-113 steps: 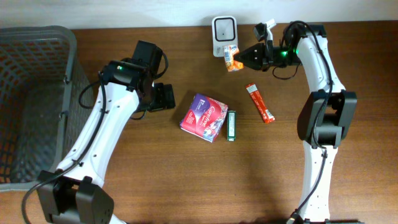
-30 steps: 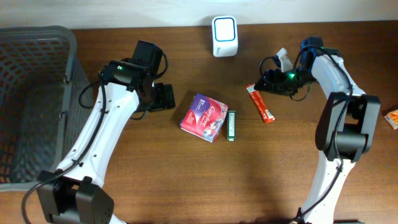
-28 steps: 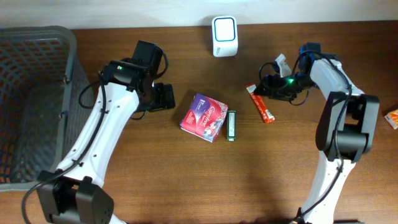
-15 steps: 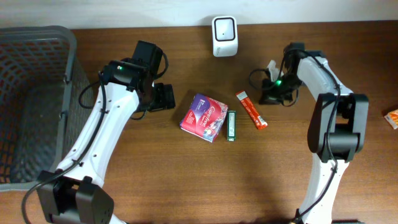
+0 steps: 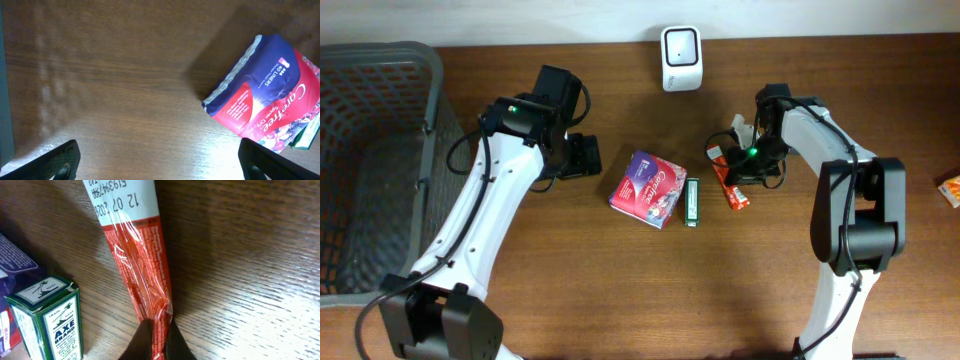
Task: Scan the item barcode
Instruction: 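Lower the right gripper onto the red Nescafe stick and grasp it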
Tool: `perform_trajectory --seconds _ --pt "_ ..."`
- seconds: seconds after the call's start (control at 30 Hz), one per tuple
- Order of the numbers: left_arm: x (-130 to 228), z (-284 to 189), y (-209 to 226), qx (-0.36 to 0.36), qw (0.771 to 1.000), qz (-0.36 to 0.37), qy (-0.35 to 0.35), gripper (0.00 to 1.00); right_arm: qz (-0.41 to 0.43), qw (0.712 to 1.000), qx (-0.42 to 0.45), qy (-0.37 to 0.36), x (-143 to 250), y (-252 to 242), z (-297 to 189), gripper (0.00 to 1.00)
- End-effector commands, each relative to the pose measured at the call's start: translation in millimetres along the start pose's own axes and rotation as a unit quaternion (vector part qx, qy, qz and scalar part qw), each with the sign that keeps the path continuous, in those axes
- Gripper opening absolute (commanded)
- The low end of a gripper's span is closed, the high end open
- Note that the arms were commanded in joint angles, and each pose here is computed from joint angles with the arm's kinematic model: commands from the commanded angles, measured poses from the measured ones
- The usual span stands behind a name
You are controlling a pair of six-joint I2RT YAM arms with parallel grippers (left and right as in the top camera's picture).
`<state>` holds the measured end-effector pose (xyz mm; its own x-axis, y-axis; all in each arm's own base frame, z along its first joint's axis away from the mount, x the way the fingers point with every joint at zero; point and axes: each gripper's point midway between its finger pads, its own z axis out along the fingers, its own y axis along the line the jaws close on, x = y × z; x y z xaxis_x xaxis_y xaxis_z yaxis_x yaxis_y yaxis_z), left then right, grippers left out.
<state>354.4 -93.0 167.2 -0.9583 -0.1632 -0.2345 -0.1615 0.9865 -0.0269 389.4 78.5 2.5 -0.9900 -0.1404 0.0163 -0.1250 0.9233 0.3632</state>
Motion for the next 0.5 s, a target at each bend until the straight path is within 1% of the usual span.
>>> perform_trajectory --seconds 0.0,0.03,0.13,0.17,0.2,0.23,0.27,0.3,0.37,0.4,0.43,0.47 --pt "-1.4 -3.1 1.9 -0.002 1.000 -0.006 -0.006 0.99 0.024 0.999 0.019 0.016 1.5 -5.0 -1.6 0.04" --pt "-1.4 -3.1 1.9 -0.002 1.000 -0.006 -0.006 0.99 0.058 0.995 0.076 -0.013 -11.3 -13.5 -33.7 0.04" --pt "-1.4 -3.1 1.9 -0.002 1.000 -0.006 -0.006 0.99 0.062 0.974 0.210 -0.054 -16.7 -39.4 -94.7 0.04" --pt "-1.4 -3.1 1.9 -0.002 1.000 -0.006 -0.005 0.99 0.100 0.950 0.289 -0.058 -7.2 -61.1 -114.8 0.04" --pt "-1.4 -3.1 1.9 -0.002 1.000 -0.006 -0.006 0.99 0.123 0.936 0.325 -0.058 -2.3 -72.0 -121.4 0.04" --pt "-1.4 -3.1 1.9 -0.002 1.000 -0.006 -0.006 0.99 0.153 0.918 0.362 -0.062 2.0 -84.8 -124.0 0.04" --pt "-1.4 -3.1 1.9 -0.002 1.000 -0.006 -0.006 0.99 0.188 0.901 0.386 -0.058 11.1 -97.0 -112.9 0.04" --pt "-1.4 -3.1 1.9 -0.002 1.000 -0.006 -0.006 0.99 0.202 0.893 0.399 -0.051 16.8 -101.6 -106.9 0.04" --pt "-1.4 -3.1 1.9 -0.002 1.000 -0.006 -0.006 0.99 0.218 0.876 0.428 -0.038 28.2 -107.9 -96.4 0.04" --pt "-1.4 -3.1 1.9 -0.002 1.000 -0.006 -0.006 0.99 0.225 0.861 0.456 -0.029 36.3 -106.3 -92.3 0.04" --pt "-1.4 -3.1 1.9 -0.002 1.000 -0.006 -0.006 0.99 0.225 0.852 0.471 -0.036 36.6 -101.5 -90.5 0.04" --pt "-1.4 -3.1 1.9 -0.002 1.000 -0.006 -0.006 0.99 0.205 0.851 0.481 -0.043 33.7 -93.7 -82.5 0.04"
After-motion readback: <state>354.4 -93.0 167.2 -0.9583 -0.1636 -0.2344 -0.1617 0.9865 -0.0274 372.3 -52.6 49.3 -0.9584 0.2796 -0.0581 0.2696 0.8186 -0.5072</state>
